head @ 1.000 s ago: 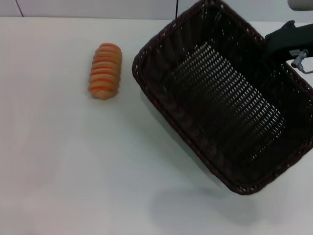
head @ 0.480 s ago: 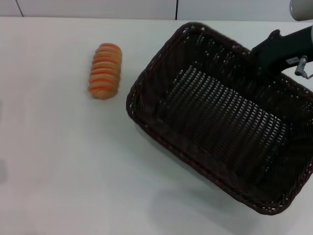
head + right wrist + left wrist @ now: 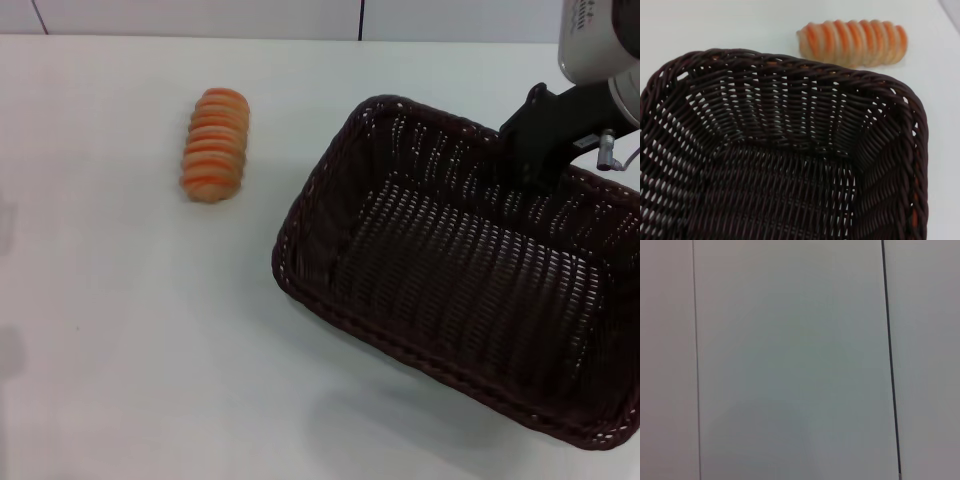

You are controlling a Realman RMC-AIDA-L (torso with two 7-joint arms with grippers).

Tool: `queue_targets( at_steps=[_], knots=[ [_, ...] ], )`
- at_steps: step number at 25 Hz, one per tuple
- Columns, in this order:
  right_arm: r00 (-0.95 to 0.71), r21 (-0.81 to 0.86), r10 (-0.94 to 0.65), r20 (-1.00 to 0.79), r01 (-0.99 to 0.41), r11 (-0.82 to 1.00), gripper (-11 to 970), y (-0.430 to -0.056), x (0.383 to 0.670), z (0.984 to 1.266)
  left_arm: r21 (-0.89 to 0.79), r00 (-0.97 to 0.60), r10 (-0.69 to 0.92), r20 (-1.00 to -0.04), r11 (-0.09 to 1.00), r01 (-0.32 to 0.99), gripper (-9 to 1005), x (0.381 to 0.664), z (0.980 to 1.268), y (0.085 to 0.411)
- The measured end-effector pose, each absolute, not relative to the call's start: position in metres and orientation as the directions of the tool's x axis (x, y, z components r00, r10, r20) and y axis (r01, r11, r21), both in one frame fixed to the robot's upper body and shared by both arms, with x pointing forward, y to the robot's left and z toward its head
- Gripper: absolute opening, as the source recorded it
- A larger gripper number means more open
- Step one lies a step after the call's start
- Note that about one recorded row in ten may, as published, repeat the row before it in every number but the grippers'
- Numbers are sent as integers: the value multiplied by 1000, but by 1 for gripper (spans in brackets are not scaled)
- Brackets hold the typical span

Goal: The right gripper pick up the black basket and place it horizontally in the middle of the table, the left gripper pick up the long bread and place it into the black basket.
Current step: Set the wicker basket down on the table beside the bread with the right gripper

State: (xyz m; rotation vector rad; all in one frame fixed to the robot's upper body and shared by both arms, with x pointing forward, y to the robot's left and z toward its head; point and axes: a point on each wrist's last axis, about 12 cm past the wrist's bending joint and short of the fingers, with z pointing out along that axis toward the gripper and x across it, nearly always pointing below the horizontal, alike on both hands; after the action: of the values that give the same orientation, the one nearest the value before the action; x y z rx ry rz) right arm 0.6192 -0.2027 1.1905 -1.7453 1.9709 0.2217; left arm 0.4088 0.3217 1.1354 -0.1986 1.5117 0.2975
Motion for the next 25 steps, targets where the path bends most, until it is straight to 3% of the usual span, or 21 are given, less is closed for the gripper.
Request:
queue_targets(
  at_steps=[15, 25],
  knots=[
    [226, -340, -920, -321, -934, -111, 149, -190, 631, 1204, 62, 56, 80, -995, 963, -263, 840, 411, 1140, 305],
    [309, -467, -902, -300, -872, -144, 149, -162, 647, 1214, 62, 62, 78, -995, 971, -230, 838, 418, 1138, 297]
  ],
)
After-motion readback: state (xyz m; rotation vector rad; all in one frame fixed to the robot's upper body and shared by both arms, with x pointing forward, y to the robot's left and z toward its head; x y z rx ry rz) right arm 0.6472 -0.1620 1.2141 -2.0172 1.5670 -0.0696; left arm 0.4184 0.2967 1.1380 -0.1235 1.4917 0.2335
